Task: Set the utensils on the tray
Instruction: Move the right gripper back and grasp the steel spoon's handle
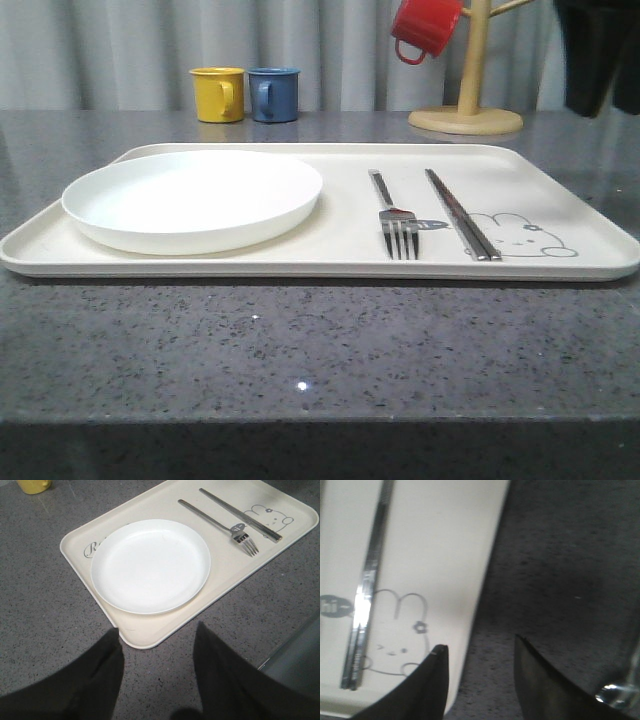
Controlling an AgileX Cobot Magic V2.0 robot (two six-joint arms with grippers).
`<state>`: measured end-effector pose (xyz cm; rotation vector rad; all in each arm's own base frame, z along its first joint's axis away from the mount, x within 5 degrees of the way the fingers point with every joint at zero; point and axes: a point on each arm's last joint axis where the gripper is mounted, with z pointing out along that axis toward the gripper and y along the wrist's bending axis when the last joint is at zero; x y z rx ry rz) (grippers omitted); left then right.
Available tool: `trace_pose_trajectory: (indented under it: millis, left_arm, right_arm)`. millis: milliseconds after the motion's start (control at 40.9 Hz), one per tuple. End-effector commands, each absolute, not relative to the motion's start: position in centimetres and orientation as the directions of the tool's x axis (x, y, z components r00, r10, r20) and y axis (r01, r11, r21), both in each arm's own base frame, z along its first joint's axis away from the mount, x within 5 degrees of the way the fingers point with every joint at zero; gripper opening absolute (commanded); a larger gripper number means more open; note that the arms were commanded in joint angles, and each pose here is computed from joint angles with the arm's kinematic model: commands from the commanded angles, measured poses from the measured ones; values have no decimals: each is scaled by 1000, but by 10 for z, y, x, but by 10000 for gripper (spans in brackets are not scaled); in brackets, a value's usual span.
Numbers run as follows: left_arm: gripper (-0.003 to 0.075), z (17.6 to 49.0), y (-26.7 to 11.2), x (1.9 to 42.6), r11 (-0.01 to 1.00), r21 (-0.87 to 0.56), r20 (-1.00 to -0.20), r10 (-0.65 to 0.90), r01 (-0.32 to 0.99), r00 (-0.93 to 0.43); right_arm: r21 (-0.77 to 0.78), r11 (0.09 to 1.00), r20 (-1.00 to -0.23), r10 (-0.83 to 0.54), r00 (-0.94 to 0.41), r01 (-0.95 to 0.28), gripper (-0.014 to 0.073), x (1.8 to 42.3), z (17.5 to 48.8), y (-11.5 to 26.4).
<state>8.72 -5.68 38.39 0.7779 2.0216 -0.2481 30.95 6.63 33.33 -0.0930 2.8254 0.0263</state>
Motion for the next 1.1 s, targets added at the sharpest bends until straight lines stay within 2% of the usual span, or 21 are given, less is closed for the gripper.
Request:
trace_pose_trajectory:
  millis: [0, 220, 367, 905, 1076]
  left_arm:
    - [313, 397, -59, 88, 785, 122, -873, 376, 607, -311]
    - [313, 397, -59, 88, 785, 122, -873, 376, 607, -311]
    - [313, 397, -59, 88, 785, 122, -873, 376, 607, -311]
    - [313, 397, -59, 88, 785, 122, -873, 376, 607, -311]
    - [313, 397, -59, 88, 785, 122, -873, 376, 607, -311]
  right_arm:
    - [-45, 999, -308, -9, -951, 6, 341, 297, 351, 31]
    - [-71, 990, -243, 101, -965, 121, 341, 297, 333, -25]
    - [-80, 986, -202, 129, -971, 148, 341, 302, 320, -43]
    - [-81, 985, -111, 141, -984, 151, 335, 324, 285, -52]
    - [-58, 986, -118, 147, -982, 155, 217, 325, 284, -50]
